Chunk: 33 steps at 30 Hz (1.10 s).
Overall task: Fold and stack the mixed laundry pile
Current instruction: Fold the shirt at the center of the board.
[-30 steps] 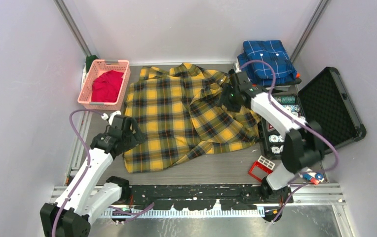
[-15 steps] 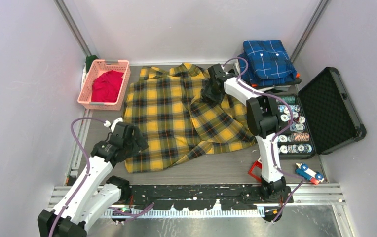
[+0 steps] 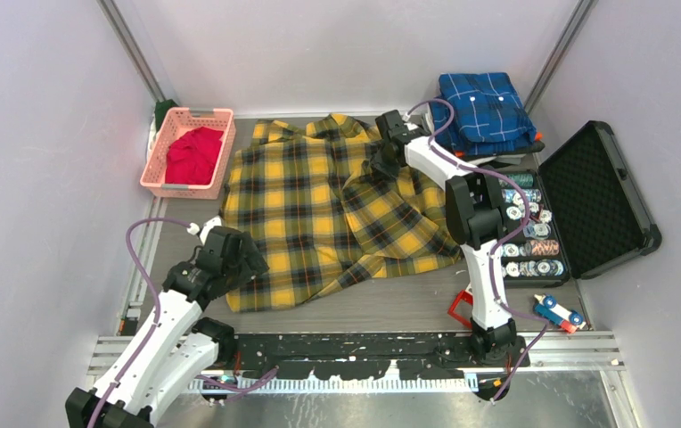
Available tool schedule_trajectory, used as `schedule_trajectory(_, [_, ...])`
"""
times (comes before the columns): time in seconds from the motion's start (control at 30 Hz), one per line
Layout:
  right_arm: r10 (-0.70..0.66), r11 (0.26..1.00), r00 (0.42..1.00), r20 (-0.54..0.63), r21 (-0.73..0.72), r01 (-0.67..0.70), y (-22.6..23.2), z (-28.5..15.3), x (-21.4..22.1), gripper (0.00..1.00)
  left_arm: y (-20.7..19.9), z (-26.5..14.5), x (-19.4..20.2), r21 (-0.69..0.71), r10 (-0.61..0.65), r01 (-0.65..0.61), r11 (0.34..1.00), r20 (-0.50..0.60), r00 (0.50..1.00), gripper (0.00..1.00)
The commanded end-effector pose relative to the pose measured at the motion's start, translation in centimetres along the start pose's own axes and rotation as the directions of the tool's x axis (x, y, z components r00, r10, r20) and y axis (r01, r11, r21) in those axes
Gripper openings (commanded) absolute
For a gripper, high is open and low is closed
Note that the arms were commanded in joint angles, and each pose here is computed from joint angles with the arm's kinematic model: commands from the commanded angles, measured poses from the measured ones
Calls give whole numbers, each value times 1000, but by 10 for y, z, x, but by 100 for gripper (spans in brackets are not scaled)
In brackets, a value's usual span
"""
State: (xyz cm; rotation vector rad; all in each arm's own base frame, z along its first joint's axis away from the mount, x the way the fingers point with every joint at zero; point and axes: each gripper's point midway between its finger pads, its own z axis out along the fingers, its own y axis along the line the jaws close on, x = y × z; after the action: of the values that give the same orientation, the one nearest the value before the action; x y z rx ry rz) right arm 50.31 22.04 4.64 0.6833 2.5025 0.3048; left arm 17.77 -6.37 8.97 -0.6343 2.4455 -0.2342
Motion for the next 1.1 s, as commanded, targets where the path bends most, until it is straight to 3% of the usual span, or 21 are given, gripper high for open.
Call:
schedule_trajectory(0.0, [30, 999, 995, 91, -31, -27, 20, -13, -30, 15, -6, 0, -7, 26, -15, 14, 1000, 40, 999, 87])
schedule_trajectory(0.03, [29, 999, 996, 85, -26, -27, 19, -13, -30, 4, -6, 0, -8, 23, -14, 13, 1000, 44, 999, 86])
schedule_trajectory(0.07, [30, 999, 997, 78, -29, -28, 20, -13, -29, 1, -4, 1, -8, 15, -14, 13, 1000, 47, 999, 86])
schedule_trajectory(0.17, [34, 996, 994, 100, -81, -25, 35, -38, -48, 1, 6, 8, -9, -43, -9, 12, 999, 63, 998, 88])
schedule_trajectory(0.27, [30, 994, 981, 191, -113, -8, 49, -92, -91, 1, 10, 9, -10, -82, 0, 4, 997, 50, 999, 88])
schedule_trajectory(0.4, [60, 987, 924, 377, -159, 1, 60, -172, -158, 1, 9, 7, -12, -99, 1, 3, 995, 47, 999, 87])
schedule_trajectory(0.5, [84, 987, 875, 478, -160, -7, 57, -206, -192, 1, 8, 4, -14, -100, 8, -4, 995, 40, 999, 86])
schedule_trajectory(0.83, [180, 979, 774, 607, -188, -80, 38, -225, -260, 1, 3, 7, -11, -86, 26, -25, 996, 15, 1000, 85])
schedule_trajectory(1.07, [190, 977, 787, 586, -195, -91, 30, -211, -257, 1, -2, 18, -27, -98, 34, -26, 995, 78, 996, 90])
